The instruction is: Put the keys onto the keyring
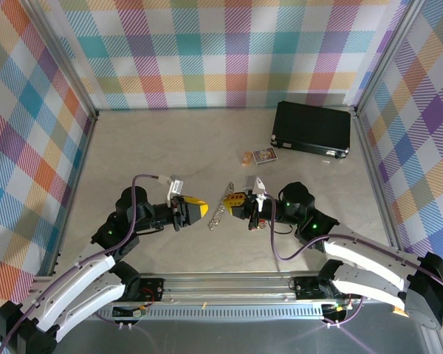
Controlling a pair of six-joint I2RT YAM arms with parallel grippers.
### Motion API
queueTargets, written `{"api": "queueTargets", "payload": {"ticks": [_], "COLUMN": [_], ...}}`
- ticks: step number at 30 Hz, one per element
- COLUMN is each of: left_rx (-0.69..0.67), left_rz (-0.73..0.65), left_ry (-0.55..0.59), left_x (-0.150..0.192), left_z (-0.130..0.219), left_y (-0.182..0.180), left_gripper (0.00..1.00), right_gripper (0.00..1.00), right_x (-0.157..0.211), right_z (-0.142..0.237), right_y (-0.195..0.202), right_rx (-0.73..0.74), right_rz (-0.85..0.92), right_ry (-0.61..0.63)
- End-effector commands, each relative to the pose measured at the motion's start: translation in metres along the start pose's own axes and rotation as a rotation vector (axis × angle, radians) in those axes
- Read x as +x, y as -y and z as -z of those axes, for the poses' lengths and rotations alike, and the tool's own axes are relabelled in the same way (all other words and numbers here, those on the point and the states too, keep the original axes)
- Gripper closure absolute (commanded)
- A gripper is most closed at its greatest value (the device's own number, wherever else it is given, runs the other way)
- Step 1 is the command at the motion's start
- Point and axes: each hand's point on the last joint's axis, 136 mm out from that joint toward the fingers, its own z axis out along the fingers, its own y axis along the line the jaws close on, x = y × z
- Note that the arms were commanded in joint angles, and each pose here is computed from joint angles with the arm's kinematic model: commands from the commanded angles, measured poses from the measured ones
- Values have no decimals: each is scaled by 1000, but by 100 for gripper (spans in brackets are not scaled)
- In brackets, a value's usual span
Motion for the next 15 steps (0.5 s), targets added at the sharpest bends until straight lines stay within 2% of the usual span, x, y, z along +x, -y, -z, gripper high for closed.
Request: {"api": "queueTargets", "payload": {"ticks": [1, 6, 15], "left_rx": [133, 203, 231], "left_rz": [-87, -149, -211], "left_ry": [46, 82, 80], "left_x": [-14, -21, -34], "left_z": [8, 15, 10], "left_y": [39, 61, 73], "left_gripper": [71, 71, 71], "right_gripper": [100, 100, 100], "right_x": [-18, -28, -42], "right_z": [4, 6, 15], "right_y": [-10, -19, -38], "right_rx": [-37, -88, -181], "right_rz": [19, 6, 22], "right_ry": [74, 122, 167]}}
